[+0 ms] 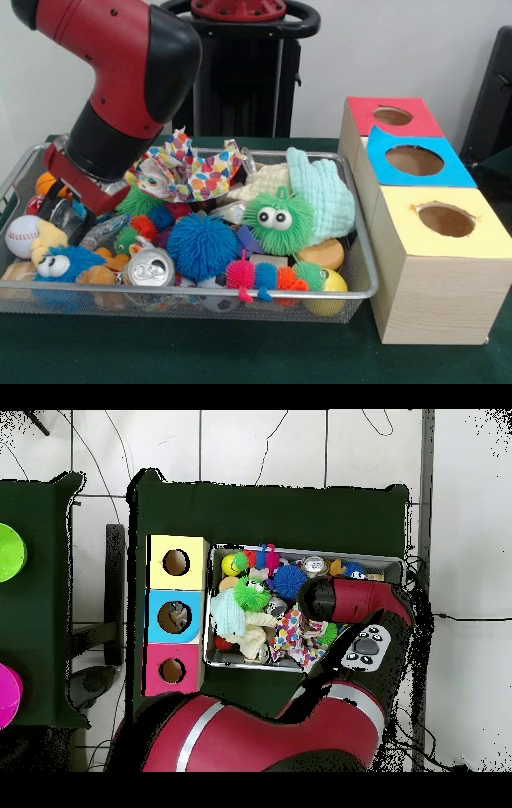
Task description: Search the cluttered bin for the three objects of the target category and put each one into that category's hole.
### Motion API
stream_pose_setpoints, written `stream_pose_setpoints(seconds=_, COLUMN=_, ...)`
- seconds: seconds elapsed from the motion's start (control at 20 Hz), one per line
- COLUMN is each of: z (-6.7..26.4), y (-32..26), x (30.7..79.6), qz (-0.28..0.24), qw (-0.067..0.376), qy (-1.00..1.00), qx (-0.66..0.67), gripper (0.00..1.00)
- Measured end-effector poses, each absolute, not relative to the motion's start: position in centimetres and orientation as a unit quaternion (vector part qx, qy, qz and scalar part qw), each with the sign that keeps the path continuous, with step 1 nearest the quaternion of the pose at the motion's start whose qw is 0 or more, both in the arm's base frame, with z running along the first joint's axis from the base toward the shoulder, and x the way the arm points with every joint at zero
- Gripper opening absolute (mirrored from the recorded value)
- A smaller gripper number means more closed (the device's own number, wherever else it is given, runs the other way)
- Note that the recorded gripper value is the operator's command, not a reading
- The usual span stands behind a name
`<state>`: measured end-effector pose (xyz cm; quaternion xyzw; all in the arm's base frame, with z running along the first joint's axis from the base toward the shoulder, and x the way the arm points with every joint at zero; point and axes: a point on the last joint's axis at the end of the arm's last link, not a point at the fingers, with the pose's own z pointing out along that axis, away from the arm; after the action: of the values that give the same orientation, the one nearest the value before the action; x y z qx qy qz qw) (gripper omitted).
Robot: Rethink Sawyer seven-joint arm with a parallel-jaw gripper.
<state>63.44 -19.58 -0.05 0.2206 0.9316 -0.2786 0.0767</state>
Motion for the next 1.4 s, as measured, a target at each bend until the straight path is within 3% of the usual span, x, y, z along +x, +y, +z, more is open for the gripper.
stream_pose_setpoints(seconds=0.4, z=0.2, y=-19.0, x=60.4, qz=-0.277, qw=0.052, qy=0.931, qx=0.231, gripper=1.00)
stream_pose_setpoints(seconds=0.8, z=-3.0, y=-17.9, x=58.6, qz=-0.280, qw=0.026, qy=0.935, qx=0.217, gripper=1.00)
stream_pose_setpoints(seconds=1.4, z=-3.1, y=-17.8, x=58.8, qz=-0.297, qw=0.035, qy=0.934, qx=0.197, gripper=1.00)
